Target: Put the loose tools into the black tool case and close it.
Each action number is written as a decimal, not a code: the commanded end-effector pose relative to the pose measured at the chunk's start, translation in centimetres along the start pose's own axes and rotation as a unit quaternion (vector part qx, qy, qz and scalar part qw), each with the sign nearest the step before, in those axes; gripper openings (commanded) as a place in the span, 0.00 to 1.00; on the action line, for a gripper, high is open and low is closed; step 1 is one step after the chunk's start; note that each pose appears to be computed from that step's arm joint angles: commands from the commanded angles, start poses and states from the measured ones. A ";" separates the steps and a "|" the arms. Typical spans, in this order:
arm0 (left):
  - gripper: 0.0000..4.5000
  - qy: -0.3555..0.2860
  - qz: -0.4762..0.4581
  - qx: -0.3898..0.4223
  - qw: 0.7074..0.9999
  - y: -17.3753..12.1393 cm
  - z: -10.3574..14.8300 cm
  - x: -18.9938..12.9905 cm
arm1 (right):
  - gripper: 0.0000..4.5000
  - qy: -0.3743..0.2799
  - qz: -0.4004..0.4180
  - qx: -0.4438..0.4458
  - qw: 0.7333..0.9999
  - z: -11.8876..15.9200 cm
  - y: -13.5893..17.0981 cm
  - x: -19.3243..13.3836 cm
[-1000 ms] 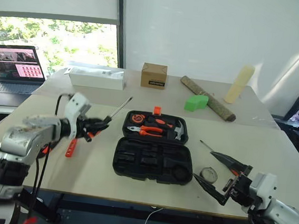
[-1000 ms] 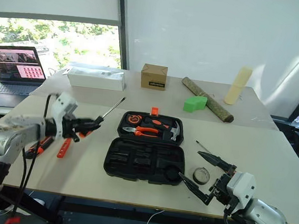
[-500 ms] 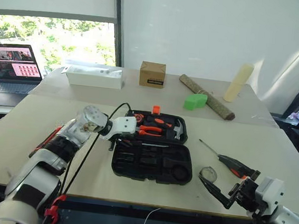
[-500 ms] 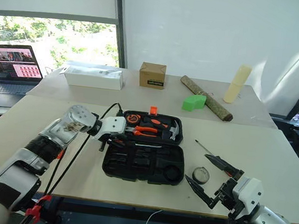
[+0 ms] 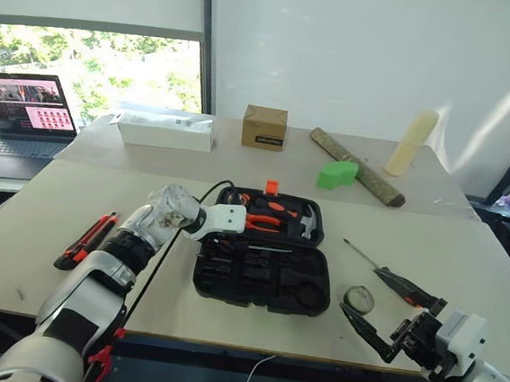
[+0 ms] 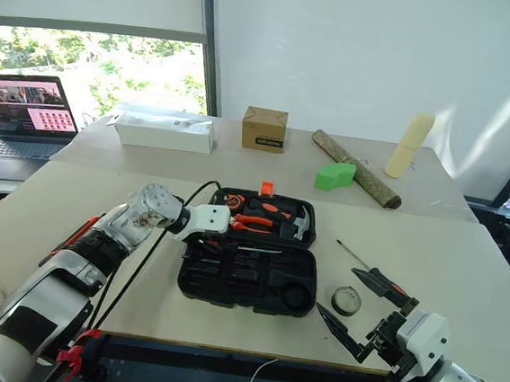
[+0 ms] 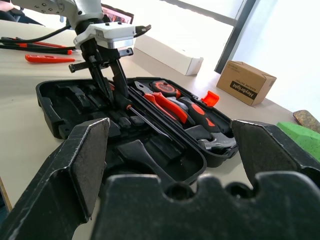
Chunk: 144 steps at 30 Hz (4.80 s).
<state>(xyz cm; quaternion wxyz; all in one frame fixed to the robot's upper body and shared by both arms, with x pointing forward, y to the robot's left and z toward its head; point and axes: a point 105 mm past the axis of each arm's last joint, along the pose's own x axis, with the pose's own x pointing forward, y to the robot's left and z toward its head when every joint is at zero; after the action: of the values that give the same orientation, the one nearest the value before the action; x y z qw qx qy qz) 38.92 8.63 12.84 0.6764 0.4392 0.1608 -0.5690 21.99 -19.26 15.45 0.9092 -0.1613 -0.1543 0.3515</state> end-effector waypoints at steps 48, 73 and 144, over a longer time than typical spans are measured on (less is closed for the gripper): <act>0.01 -0.064 0.023 -0.154 0.986 -1.8 -1.3 3.5 | 1.00 -0.010 0.001 0.011 1.000 1.3 1.5 0.8; 0.98 -0.276 0.076 -0.146 0.947 -7.7 -7.1 -12.2 | 1.00 0.216 -0.205 0.043 0.954 -3.2 -4.4 -11.2; 1.00 -0.354 0.176 -0.216 0.893 -9.4 -3.9 -11.7 | 0.16 0.362 0.347 -0.137 0.854 -5.2 -1.1 14.8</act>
<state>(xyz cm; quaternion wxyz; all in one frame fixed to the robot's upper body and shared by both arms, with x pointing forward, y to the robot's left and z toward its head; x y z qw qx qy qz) 28.02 19.36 14.09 0.8530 0.0695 -0.0313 -0.5163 35.50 -10.62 13.70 0.7042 -0.4296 0.1992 0.5290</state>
